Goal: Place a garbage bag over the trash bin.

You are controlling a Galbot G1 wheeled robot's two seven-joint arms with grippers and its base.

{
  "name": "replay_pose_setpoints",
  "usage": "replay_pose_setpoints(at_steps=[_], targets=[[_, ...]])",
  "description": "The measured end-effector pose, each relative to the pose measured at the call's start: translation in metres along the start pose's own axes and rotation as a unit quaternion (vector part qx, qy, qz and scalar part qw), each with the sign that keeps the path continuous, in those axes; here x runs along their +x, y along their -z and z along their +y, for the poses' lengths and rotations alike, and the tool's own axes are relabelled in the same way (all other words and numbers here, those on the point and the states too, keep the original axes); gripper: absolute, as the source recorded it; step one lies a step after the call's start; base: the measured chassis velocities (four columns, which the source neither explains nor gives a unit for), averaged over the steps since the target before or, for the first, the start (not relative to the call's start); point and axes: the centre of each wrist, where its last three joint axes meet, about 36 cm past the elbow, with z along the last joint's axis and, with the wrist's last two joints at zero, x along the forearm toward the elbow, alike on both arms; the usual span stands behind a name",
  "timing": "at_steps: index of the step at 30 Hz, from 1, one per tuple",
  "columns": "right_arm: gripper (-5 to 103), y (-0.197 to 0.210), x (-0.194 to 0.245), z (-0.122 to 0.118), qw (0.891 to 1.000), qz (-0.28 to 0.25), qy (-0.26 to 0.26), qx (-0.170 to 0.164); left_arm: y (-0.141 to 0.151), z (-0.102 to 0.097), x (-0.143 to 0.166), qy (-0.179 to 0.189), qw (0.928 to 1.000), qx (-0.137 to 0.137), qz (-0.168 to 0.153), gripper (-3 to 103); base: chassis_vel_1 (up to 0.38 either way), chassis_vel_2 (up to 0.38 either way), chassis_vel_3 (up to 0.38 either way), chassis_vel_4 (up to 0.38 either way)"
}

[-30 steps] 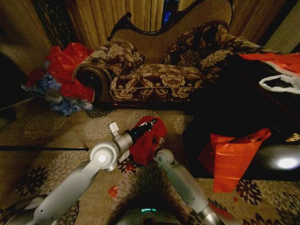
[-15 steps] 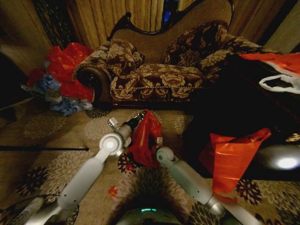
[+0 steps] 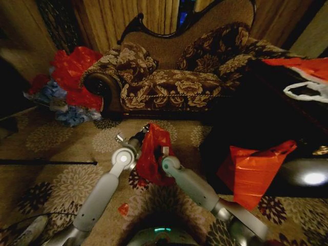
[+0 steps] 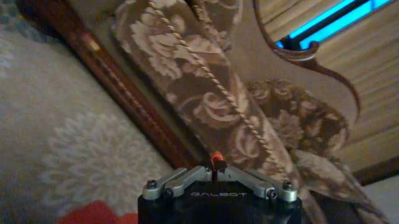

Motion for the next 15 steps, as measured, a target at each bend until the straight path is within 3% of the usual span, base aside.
replay_pose_setpoints(at_steps=[15], targets=[[0,0.007,-0.059,-0.005,1.000,0.019,-0.016,0.003,-0.017,0.029,-0.012,0.090,0.9956,-0.023,-0.002,0,0.000,0.000,0.000,0.000]])
